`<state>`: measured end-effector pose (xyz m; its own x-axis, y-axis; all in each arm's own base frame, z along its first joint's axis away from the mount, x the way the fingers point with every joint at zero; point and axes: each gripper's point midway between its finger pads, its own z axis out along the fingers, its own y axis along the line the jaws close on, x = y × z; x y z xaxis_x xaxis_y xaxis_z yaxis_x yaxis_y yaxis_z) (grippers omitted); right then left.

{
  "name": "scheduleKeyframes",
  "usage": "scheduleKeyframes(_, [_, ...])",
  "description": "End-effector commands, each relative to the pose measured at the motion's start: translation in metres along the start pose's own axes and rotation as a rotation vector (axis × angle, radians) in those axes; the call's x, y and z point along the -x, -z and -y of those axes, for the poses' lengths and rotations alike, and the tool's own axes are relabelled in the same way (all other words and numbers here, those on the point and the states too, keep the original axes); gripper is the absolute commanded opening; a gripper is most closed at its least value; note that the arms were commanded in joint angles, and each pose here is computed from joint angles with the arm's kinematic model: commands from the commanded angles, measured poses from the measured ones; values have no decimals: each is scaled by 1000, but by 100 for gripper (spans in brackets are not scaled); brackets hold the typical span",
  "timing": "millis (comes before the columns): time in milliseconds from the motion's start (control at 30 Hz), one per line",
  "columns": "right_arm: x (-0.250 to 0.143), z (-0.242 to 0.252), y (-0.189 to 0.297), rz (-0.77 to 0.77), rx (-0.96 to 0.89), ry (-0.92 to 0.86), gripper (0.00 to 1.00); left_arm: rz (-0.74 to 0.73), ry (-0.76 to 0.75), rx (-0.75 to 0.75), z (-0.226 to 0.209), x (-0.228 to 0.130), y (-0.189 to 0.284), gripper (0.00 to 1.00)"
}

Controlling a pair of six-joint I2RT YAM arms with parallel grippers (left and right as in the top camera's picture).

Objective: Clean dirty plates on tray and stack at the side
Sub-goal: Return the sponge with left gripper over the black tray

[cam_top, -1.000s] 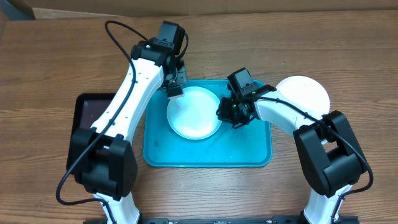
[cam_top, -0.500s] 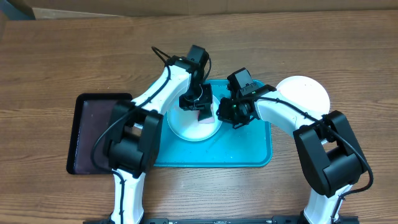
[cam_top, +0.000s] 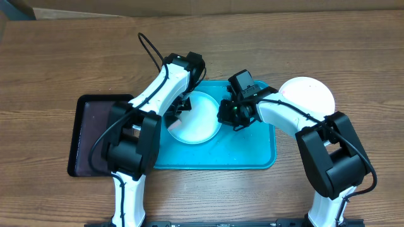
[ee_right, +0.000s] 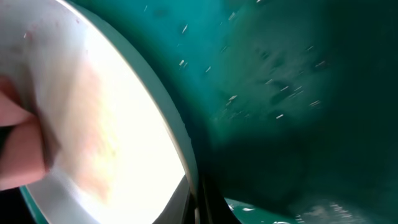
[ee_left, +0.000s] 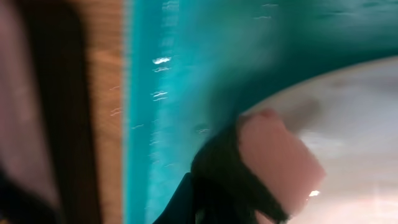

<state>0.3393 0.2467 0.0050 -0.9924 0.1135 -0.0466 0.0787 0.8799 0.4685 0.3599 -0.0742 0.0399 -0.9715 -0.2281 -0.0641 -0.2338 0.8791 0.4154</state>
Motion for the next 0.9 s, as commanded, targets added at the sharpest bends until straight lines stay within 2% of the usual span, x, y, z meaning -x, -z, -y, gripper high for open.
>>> scheduleKeyframes(0, [9, 25, -2, 23, -81, -40, 4, 200, 237, 143, -61, 34, 33, 5])
scheduleKeyframes(200, [13, 21, 5, 30, -85, -6, 4, 271, 441, -36, -107, 36, 89, 5])
scheduleKeyframes(367, [17, 17, 19, 67, -97, 22, 4, 218, 549, -232, -160, 31, 107, 5])
scheduleKeyframes(600, [20, 6, 36, 143, -142, 66, 4, 6, 487, -468, -184, 9, 79, 5])
scheduleKeyframes(733, [21, 3, 43, 202, -206, 102, 4, -78, 510, -505, -176, -3, 51, 4])
scheduleKeyframes(867, [26, 14, 69, 252, -357, 112, 4, -116, 502, -498, -161, -13, 18, 4])
